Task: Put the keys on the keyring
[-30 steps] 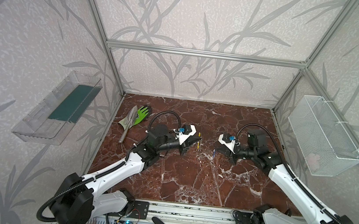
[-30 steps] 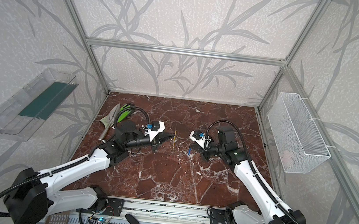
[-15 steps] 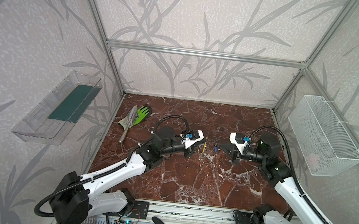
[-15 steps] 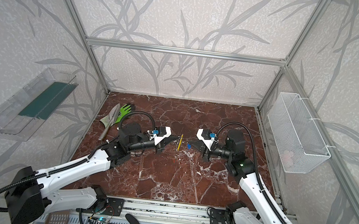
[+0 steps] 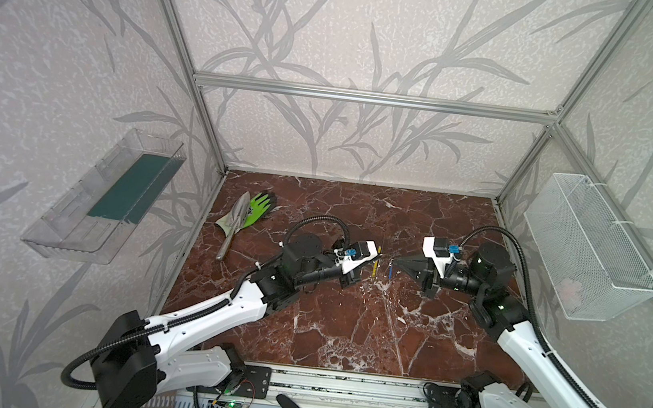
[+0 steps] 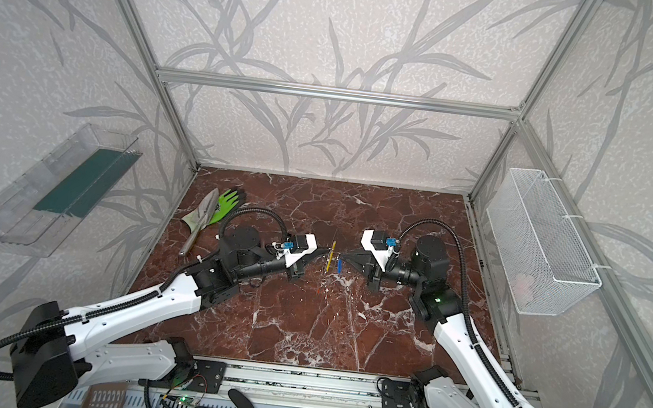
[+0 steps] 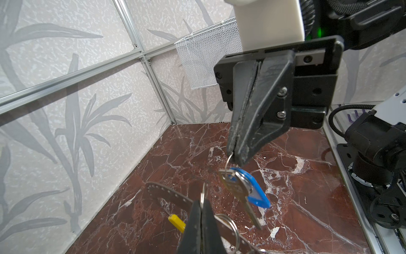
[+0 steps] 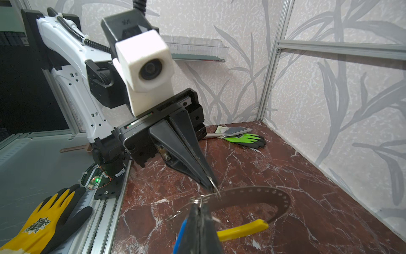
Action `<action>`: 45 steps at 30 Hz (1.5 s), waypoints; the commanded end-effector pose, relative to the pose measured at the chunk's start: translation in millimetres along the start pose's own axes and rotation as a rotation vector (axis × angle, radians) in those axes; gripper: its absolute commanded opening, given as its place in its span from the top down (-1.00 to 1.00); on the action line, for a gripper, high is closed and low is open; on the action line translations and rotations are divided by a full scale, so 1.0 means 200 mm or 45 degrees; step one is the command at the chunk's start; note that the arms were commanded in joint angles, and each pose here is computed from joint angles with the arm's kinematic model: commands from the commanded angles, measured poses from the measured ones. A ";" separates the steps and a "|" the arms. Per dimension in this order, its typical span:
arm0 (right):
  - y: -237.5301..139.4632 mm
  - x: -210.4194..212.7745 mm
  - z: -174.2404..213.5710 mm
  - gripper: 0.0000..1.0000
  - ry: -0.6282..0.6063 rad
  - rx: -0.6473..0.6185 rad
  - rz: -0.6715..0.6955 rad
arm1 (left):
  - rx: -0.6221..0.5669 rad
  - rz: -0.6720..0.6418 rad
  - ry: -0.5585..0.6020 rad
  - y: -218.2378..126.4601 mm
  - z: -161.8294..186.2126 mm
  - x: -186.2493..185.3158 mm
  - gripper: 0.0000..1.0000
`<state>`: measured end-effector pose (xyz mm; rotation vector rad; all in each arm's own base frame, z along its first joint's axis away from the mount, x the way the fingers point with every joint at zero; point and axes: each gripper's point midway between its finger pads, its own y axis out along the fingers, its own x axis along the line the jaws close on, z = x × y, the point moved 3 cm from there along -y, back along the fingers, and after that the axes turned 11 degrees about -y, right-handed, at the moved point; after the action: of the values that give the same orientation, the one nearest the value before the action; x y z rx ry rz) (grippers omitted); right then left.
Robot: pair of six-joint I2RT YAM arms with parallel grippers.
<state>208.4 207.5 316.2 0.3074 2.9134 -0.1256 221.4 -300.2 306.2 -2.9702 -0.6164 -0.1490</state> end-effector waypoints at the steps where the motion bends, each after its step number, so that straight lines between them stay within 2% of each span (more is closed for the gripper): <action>1: 0.00 0.00 -0.04 1.00 -0.017 -0.058 -0.008 | -0.098 -0.008 0.054 -0.01 -0.14 0.00 1.00; 15: 0.01 -0.03 -0.02 1.00 0.003 -0.072 0.035 | -0.130 0.034 0.020 0.00 -0.18 -0.04 1.00; 36: 0.02 -0.08 0.08 0.99 0.112 -0.023 0.099 | -0.195 0.130 0.010 -0.01 -0.20 -0.09 1.00; 39: 0.00 -0.08 0.08 0.52 0.056 -0.015 0.136 | -0.195 0.179 -0.042 -0.01 -0.19 -0.10 1.00; 42: -0.05 -0.08 0.06 0.32 -0.044 -0.017 0.202 | -0.208 0.249 -0.137 -0.02 -0.19 -0.09 1.00; 45: -0.08 -0.05 0.03 0.26 -0.138 -0.001 0.207 | -0.236 0.309 -0.224 -0.01 -0.20 -0.07 1.00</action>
<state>220.6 194.3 304.4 0.5024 2.8783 -0.1023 211.4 -306.9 328.0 -3.1378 -0.4106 0.0047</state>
